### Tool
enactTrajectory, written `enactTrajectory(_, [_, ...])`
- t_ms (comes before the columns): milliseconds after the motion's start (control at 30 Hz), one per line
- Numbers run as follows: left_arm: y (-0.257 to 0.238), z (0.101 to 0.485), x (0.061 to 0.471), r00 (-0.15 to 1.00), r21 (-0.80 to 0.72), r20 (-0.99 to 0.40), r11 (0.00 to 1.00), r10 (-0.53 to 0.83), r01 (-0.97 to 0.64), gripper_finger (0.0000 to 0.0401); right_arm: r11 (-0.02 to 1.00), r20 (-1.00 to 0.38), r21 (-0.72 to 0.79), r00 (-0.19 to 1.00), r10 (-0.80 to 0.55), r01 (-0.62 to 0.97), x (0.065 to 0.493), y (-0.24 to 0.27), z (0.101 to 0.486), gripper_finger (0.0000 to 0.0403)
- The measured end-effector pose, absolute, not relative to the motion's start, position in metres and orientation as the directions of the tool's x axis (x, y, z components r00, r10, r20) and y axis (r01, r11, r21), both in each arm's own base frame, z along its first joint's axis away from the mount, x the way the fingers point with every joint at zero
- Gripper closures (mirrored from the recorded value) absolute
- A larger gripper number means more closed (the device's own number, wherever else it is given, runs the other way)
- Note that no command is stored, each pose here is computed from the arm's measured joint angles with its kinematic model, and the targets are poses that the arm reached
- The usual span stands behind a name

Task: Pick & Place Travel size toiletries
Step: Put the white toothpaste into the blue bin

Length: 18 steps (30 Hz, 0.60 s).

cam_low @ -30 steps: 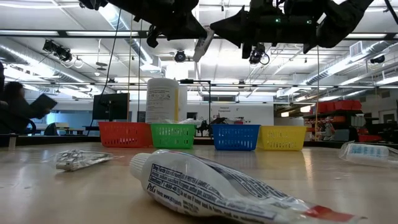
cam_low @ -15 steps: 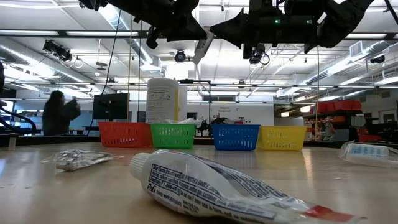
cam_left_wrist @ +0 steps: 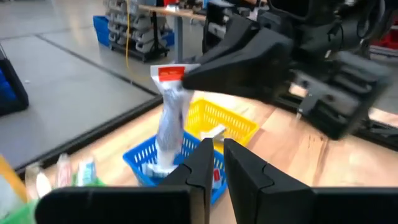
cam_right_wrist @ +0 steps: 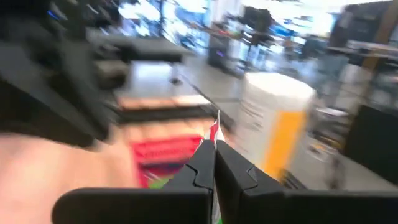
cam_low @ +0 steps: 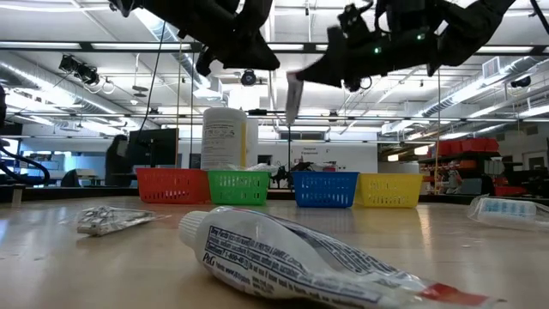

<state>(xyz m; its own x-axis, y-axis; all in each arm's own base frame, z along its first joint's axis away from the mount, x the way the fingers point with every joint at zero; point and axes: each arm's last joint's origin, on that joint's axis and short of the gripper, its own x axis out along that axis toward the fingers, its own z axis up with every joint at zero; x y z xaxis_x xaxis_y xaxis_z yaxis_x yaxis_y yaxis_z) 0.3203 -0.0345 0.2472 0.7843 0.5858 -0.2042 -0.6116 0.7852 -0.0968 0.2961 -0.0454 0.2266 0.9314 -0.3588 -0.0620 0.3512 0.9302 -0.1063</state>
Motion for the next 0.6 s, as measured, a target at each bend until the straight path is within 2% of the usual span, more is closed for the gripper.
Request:
enactTrajectory(133, [-0.035, 0.242, 0.319, 0.783, -0.133, -0.250, 0.781, 0.569, -0.610, 0.0355, 0.876, -0.175, -0.162, 0.860, -0.479, 0.455, 0.291, -0.061, 0.215, 0.0397])
enactTrajectory(267, [-0.035, 0.239, 0.318, 0.776, -0.153, -0.278, 0.771, 0.567, -0.618, 0.0355, 0.856, -0.285, -0.072, 0.812, -0.510, 0.512, 0.283, -0.082, 0.204, 0.0397])
enactTrajectory(433, [-0.034, 0.238, 0.318, 0.773, -0.165, -0.281, 0.765, 0.568, -0.622, 0.0355, 0.879, -0.380, 0.127, 0.841, -0.385, 0.460, 0.274, -0.106, 0.196, 0.0397])
enactTrajectory(600, [-0.034, 0.238, 0.318, 0.773, -0.163, -0.281, 0.765, 0.569, -0.623, 0.0355, 0.892, -0.405, 0.287, 0.888, -0.217, 0.348, 0.266, -0.119, 0.193, 0.0394])
